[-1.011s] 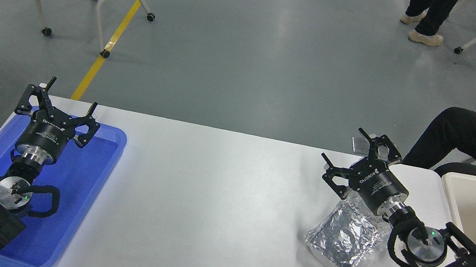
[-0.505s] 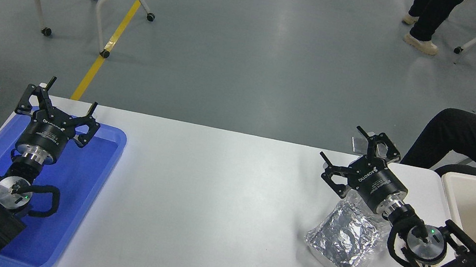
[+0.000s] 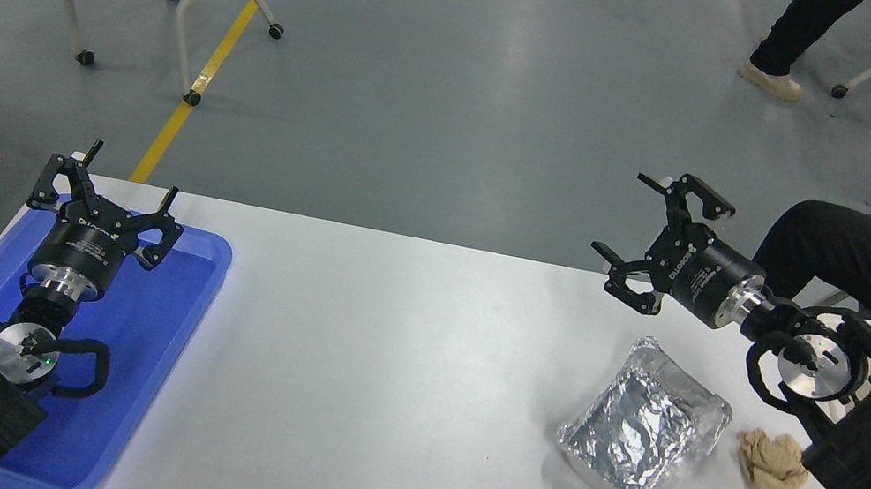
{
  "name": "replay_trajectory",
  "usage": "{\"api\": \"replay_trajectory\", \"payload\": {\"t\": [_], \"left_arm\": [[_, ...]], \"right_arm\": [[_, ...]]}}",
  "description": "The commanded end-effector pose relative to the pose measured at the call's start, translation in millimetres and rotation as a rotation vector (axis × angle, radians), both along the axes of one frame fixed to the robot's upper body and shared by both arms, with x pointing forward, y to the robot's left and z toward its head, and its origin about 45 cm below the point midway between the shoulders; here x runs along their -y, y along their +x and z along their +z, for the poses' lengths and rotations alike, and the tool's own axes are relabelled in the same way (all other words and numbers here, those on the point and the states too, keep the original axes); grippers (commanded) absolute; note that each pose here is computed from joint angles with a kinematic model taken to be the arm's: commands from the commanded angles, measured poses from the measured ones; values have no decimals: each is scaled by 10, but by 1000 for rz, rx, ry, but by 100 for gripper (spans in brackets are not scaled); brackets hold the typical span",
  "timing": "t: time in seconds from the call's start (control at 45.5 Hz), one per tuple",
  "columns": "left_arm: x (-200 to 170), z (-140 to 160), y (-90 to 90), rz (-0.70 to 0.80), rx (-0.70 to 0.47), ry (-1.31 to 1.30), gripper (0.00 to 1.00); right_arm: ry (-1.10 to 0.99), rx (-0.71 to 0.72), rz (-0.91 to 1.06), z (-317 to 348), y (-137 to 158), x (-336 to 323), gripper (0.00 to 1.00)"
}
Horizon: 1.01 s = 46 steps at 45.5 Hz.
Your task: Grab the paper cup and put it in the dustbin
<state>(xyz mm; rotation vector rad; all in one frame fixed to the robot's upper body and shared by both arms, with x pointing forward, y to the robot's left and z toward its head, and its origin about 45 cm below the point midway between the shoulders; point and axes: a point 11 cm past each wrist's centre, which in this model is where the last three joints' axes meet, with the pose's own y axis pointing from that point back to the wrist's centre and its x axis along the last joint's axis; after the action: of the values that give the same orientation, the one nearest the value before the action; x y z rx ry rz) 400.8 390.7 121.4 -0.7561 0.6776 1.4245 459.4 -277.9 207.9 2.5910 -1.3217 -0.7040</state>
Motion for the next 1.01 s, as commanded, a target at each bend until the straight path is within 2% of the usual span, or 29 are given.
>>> {"api": "replay_trajectory", "payload": {"t": [0.0, 0.22, 0.505, 0.703, 0.857, 0.989], "left_arm": [[6, 5, 6, -2, 1, 0, 100], [6, 5, 6, -2, 1, 0, 100], [5, -1, 1, -2, 0, 0, 100], [-5, 3, 0, 0, 0, 1, 100], [-5, 3, 0, 0, 0, 1, 100], [-3, 2, 0, -1, 0, 2, 100]], "right_arm": [[-220, 67, 106, 421, 117, 90, 100], [-557, 74, 347, 647, 80, -148, 100], [-946, 42, 560, 823, -1, -225, 100], [-1151, 28, 748, 852, -204, -338, 100], [-1311, 22, 994, 614, -528, -392, 100], [-1383, 10, 1121, 600, -719, -477, 100]]}}
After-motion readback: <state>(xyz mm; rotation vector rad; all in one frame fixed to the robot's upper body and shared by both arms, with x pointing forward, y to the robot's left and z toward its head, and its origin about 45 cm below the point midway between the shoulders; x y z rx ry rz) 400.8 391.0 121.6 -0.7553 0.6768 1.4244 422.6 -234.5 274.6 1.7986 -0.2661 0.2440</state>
